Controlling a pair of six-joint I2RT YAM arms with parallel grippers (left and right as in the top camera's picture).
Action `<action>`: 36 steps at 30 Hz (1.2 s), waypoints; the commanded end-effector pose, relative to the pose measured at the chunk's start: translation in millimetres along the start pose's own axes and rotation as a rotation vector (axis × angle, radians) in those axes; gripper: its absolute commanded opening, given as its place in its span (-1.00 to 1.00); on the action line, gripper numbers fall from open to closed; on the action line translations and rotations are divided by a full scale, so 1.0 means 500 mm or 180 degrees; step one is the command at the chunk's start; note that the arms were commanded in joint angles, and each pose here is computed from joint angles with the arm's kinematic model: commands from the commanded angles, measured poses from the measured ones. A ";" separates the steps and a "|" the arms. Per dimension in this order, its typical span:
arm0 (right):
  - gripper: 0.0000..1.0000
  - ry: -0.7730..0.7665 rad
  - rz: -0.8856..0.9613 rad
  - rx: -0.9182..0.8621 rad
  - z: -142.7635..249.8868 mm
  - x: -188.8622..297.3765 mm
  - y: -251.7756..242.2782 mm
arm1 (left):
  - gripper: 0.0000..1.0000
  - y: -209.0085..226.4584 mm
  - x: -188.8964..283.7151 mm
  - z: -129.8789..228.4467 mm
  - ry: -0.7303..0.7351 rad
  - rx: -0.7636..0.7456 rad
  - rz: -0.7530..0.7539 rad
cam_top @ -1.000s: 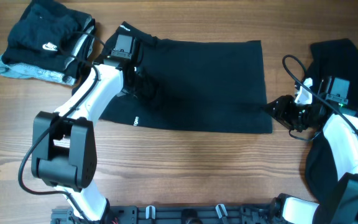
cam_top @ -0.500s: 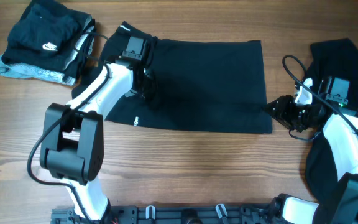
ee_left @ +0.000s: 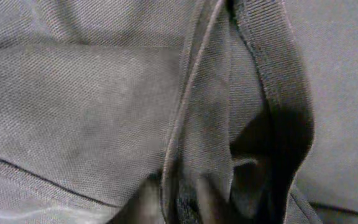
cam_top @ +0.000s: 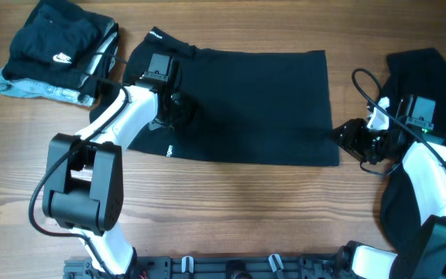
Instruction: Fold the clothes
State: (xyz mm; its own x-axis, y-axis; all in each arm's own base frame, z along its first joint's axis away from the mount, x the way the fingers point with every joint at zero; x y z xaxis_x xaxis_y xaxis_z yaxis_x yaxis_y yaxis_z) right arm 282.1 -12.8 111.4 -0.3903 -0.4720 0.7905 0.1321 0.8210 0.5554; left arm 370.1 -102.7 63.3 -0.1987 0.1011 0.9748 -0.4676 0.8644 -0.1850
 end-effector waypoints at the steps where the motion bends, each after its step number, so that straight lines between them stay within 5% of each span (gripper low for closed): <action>1: -0.20 -0.0002 -0.0044 0.0077 -0.006 0.000 0.007 | -0.92 -0.021 0.005 0.016 0.0119 -0.0013 0.0201; 5: -0.20 -0.0002 -0.0044 0.0078 -0.006 0.000 0.007 | -0.92 -0.108 0.023 0.028 0.0178 -0.0212 0.0884; 12: -0.19 -0.0001 -0.0044 0.0078 -0.006 0.000 0.007 | -0.92 -0.149 0.004 0.074 -0.0115 -0.0557 0.0607; 13: -0.19 0.0001 -0.0043 0.0077 -0.006 0.000 0.007 | -0.78 -0.152 0.003 0.078 -0.0146 -0.0582 0.0577; 14: -0.19 0.0004 -0.0044 0.0076 -0.005 0.000 0.007 | -0.12 -0.150 0.002 0.077 -0.0184 -0.0591 0.0537; 15: -0.19 0.0007 -0.0044 0.0074 -0.005 0.000 0.007 | 0.20 -0.146 0.002 0.075 -0.0203 -0.0587 0.0499; 17: -0.18 0.0006 -0.0043 0.0078 -0.005 0.000 0.007 | 0.23 -0.132 0.027 0.051 -0.0291 -0.0575 0.0507; 19: -0.15 -0.0001 -0.0043 0.0082 -0.006 0.000 0.007 | 0.05 -0.109 0.088 0.008 -0.0458 -0.0488 0.0581; 20: -0.14 -0.0001 -0.0043 0.0082 -0.006 0.000 0.007 | -0.67 -0.081 0.108 -0.025 -0.0551 -0.0384 0.0570; 21: -0.12 -0.0003 -0.0043 0.0083 -0.006 0.000 0.007 | -0.92 -0.062 0.106 -0.042 -0.0563 -0.0291 0.0537; 23: -0.13 -0.0004 -0.0045 0.0083 -0.007 0.000 0.007 | -0.92 -0.044 0.076 -0.057 -0.0509 -0.0234 0.0465; 25: -0.12 -0.0002 -0.0044 0.0082 -0.006 0.000 0.007 | 0.04 -0.061 0.023 -0.060 -0.0415 -0.0491 0.0558; 26: -0.11 -0.0002 -0.0044 0.0080 -0.006 0.000 0.007 | 0.29 -0.067 0.002 -0.064 -0.0399 -0.0509 0.0610; 28: -0.11 0.0000 -0.0043 0.0079 -0.006 0.000 0.007 | 0.48 -0.083 -0.026 -0.083 -0.0519 -0.0605 0.0707; 30: -0.12 0.0000 -0.0043 0.0080 -0.006 0.000 0.007 | 0.36 -0.106 -0.035 -0.093 -0.0612 -0.0871 0.0882; 32: -0.11 0.0000 -0.0043 0.0080 -0.006 0.000 0.007 | -0.05 -0.113 -0.040 -0.103 -0.0700 -0.0960 0.0926; 33: -0.11 -0.0001 -0.0043 0.0081 -0.006 0.000 0.007 | -0.29 -0.118 -0.041 -0.108 -0.0740 -0.0965 0.0954; 34: -0.11 0.0000 -0.0043 0.0079 -0.006 0.000 0.007 | -0.84 -0.123 -0.036 -0.113 -0.0794 -0.0971 0.0993; 36: -0.11 0.0001 -0.0043 0.0072 -0.006 0.000 0.007 | -0.92 -0.143 -0.010 -0.127 -0.0942 -0.1000 0.1157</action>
State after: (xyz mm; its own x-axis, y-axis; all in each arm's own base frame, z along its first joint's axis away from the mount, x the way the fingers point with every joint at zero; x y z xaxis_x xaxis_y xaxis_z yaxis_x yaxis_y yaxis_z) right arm 282.0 -12.8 111.4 -0.3900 -0.4721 0.7906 0.1319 0.8211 0.5553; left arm 450.7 -129.1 69.7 -0.5201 0.2814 0.8064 -0.1057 0.9157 -0.3877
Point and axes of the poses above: each gripper's point midway between its finger pads, its own x axis back along the fingers, its own y axis along the line the jaws close on, z = x × y, the point moved 4 cm from there along x, back along the fingers, and after that the axes turned 10 degrees about x, right-handed, at the moved point
